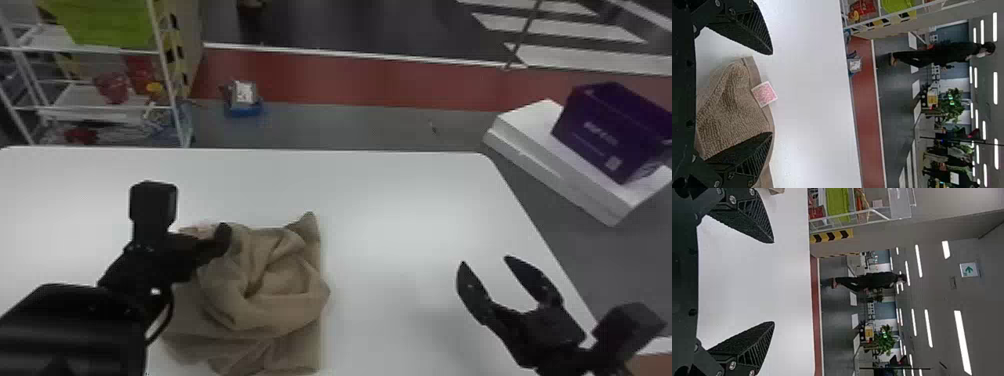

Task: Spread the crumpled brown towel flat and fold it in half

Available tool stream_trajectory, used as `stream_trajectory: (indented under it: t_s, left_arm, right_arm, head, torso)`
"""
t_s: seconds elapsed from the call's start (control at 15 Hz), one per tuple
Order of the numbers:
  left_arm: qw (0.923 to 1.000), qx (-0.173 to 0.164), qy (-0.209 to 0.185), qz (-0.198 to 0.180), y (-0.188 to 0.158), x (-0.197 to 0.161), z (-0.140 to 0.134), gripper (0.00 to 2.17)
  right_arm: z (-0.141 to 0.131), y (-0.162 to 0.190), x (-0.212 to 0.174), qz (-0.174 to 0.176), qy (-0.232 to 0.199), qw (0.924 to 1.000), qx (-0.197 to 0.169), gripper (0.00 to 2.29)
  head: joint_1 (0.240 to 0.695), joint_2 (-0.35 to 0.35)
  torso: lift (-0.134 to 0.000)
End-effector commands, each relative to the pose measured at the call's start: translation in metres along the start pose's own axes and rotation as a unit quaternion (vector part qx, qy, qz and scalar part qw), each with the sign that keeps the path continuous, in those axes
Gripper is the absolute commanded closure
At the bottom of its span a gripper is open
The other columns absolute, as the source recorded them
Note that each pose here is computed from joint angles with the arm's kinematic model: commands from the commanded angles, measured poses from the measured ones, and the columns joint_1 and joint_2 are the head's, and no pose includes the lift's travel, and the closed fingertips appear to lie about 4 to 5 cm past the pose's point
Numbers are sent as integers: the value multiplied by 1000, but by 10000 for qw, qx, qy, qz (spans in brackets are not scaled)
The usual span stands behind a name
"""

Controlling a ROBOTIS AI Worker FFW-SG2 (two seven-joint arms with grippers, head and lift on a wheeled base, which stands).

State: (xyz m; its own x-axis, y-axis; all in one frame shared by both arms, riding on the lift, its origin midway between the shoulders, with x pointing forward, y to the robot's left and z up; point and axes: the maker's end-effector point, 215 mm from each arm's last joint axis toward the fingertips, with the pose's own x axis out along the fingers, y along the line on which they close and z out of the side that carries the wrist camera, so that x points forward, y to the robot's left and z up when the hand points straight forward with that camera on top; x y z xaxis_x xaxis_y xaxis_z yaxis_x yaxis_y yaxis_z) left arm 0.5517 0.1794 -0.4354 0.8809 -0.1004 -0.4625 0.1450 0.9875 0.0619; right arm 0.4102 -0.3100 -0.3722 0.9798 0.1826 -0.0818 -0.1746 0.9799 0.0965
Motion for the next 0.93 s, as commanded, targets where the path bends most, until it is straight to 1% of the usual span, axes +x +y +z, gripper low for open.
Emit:
stream_trajectory:
  t_s: [0.0,0.07,0.27,0.47,0.6,0.87]
  left_arm:
    - [9999,41,122,51,5,8,-2,178]
    - [9998,26,169,81,9,9,-4,211]
    - [9995,16,296,133,16,11,-8,215]
    - [9967,-20,802,111,17,7,-38,218]
    - [9963,-54,853,64,15,7,-41,218]
    - [9965,-83,823,102,19,7,-39,215]
  right_arm:
    - [3,-3,-1,-20,-36,10000,-13,147]
    - [4,-5,-1,-36,-45,10000,-3,147]
    - [3,-4,-1,-30,-45,10000,1,147]
    - [5,-5,-1,-37,-71,10000,-2,147]
    - [6,-5,-1,-13,-88,10000,29,147]
    - [8,-9,-4,-24,-114,9999,46,147]
  head:
    - [695,-151]
    - [695,-150]
    - [695,-145]
    - [695,-138]
    - [695,-135]
    - [695,-135]
  torso:
    - [-124]
    - [-124]
    - [-124]
    - [-124]
    - [-124]
    - [-124]
